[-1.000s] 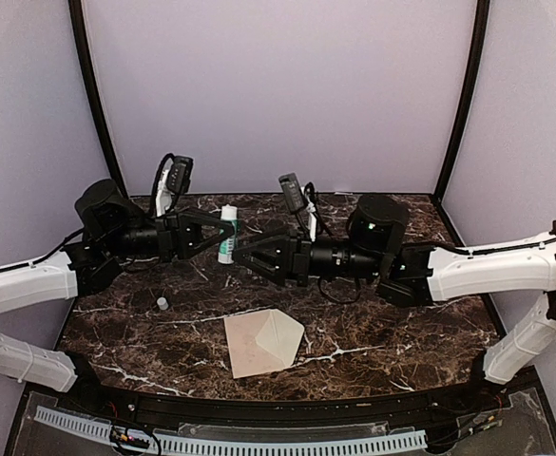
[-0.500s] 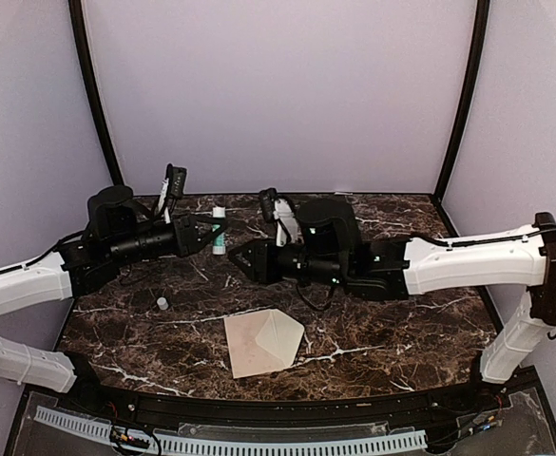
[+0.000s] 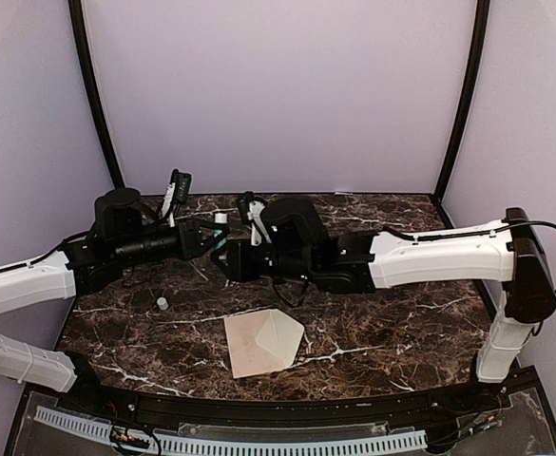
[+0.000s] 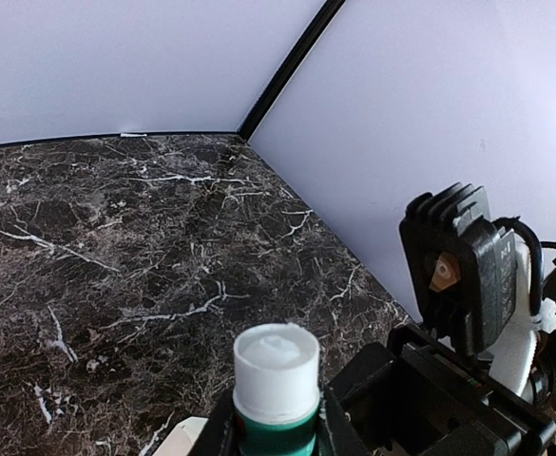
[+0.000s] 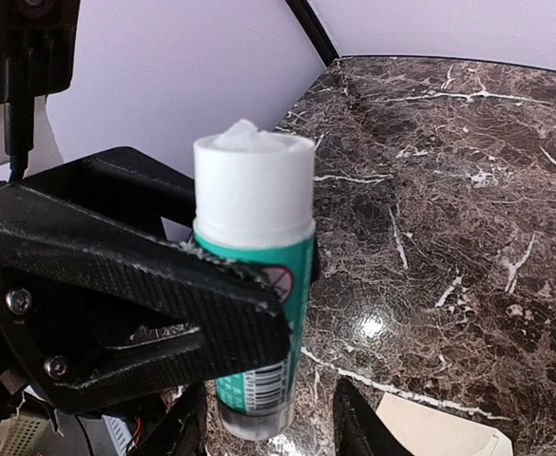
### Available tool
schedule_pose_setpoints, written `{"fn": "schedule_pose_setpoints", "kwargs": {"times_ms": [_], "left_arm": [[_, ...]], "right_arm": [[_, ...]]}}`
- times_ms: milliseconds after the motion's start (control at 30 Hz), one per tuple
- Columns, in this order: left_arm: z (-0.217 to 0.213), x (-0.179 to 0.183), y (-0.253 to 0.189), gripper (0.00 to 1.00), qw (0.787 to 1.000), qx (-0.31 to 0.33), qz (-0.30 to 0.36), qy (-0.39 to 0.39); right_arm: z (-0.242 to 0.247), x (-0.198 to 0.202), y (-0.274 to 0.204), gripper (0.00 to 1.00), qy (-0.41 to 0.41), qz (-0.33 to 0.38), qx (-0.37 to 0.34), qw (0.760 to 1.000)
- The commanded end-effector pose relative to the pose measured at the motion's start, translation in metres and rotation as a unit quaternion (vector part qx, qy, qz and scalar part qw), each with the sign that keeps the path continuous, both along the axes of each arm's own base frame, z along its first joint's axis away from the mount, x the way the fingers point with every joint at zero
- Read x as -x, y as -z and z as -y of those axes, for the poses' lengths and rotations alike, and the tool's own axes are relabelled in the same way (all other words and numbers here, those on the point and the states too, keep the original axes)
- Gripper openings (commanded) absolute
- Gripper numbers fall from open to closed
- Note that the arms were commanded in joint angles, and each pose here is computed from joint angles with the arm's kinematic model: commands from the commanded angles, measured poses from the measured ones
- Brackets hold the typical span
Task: Place the letter into the envelope and seal it
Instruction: Unscrew the solid glue.
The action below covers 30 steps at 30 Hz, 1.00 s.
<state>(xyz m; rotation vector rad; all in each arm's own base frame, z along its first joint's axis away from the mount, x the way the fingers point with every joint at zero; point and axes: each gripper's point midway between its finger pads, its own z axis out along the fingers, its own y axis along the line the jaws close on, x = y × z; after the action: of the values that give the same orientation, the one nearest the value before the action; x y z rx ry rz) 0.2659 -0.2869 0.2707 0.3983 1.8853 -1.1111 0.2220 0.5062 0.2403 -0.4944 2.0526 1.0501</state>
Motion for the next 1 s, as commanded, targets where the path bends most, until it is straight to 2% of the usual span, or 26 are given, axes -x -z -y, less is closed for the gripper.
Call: {"fn": "schedule_pose_setpoints", "kwargs": {"times_ms": [0, 433, 667, 767, 867, 967], "left_arm": [[0.003, 0.0, -0.017, 0.0, 1.0, 0.014, 0.014, 0.005], [0.008, 0.001, -0.013, 0.0, 1.0, 0.012, 0.008, 0.02], [0.012, 0.008, -0.024, 0.0, 0.999, 0.023, 0.019, 0.046], [0.02, 0.022, -0.038, 0.0, 0.994, 0.042, 0.037, 0.094], [0.03, 0.04, -0.05, 0.0, 0.984, 0.06, 0.056, 0.158], [0.037, 0.074, -0.071, 0.0, 0.957, 0.102, 0.084, 0.258]], "right_arm": [[-0.013, 0.002, -0.01, 0.41, -0.009, -0.001, -0.015, 1.0], [-0.011, -0.001, -0.01, 0.16, 0.003, 0.002, -0.025, 1.0], [0.007, 0.01, -0.043, 0.02, -0.024, 0.036, -0.084, 0.995], [0.018, 0.024, -0.067, 0.0, -0.063, 0.059, -0.136, 0.987], [0.026, 0.049, -0.084, 0.0, -0.145, 0.07, -0.186, 0.969], [0.037, 0.072, -0.105, 0.0, -0.212, 0.091, -0.233, 0.945]]}}
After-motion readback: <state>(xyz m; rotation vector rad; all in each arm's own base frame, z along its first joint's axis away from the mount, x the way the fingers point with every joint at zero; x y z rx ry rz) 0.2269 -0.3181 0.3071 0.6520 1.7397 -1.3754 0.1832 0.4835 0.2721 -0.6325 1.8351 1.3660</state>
